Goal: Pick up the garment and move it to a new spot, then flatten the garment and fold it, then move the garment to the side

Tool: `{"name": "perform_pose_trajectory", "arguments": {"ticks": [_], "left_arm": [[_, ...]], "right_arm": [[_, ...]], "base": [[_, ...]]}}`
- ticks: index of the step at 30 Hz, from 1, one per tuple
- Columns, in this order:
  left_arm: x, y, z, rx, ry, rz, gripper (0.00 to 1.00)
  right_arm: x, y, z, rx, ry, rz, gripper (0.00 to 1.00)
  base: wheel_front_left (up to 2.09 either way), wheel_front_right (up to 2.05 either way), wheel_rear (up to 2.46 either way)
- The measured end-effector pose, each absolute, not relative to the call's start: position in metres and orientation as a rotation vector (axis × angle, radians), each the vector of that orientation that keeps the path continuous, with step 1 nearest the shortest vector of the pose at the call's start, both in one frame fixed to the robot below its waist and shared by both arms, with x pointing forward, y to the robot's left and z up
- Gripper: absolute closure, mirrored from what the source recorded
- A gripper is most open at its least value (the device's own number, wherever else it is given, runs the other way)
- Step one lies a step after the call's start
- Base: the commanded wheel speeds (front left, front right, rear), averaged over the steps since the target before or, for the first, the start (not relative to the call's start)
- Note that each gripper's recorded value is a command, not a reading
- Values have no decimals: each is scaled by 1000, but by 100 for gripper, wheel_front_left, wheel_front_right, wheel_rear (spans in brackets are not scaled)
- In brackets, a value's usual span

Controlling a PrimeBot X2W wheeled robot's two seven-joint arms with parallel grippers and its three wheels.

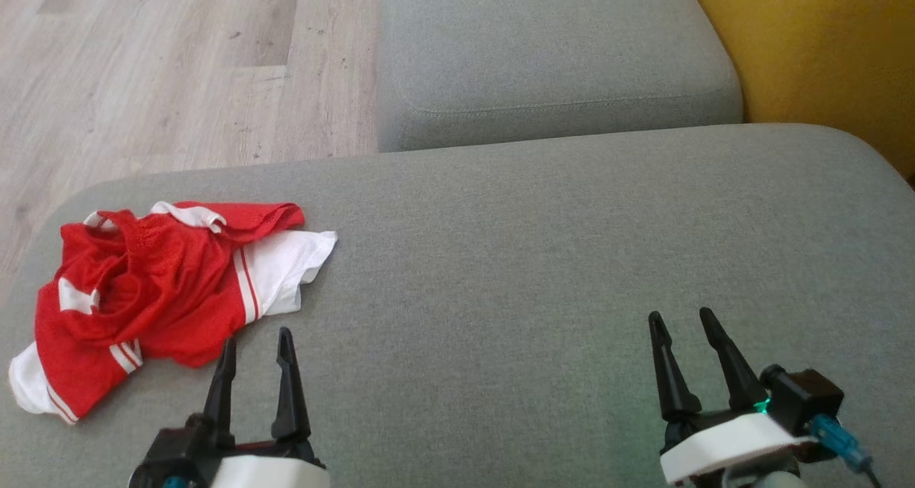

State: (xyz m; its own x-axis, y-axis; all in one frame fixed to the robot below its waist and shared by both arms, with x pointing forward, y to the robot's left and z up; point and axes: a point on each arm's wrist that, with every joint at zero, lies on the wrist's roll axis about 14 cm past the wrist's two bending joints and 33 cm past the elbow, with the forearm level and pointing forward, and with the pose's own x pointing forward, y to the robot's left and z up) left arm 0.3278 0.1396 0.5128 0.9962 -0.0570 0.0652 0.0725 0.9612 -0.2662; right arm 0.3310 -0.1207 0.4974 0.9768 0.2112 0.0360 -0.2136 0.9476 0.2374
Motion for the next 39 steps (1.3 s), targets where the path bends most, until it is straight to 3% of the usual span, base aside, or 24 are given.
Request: {"name": "perform_pose_trajectory", "arguments": {"ticks": [20,39], "left_arm": [[319,127,515,-74,-107,-117,0],[315,136,511,-72,-100,-90,0]], "right_arm": [[328,-110,507,61,-79,270,0],[331,-100,505,53,-70,302,0]], "base": [[0,0,0],[0,0,0]]}}
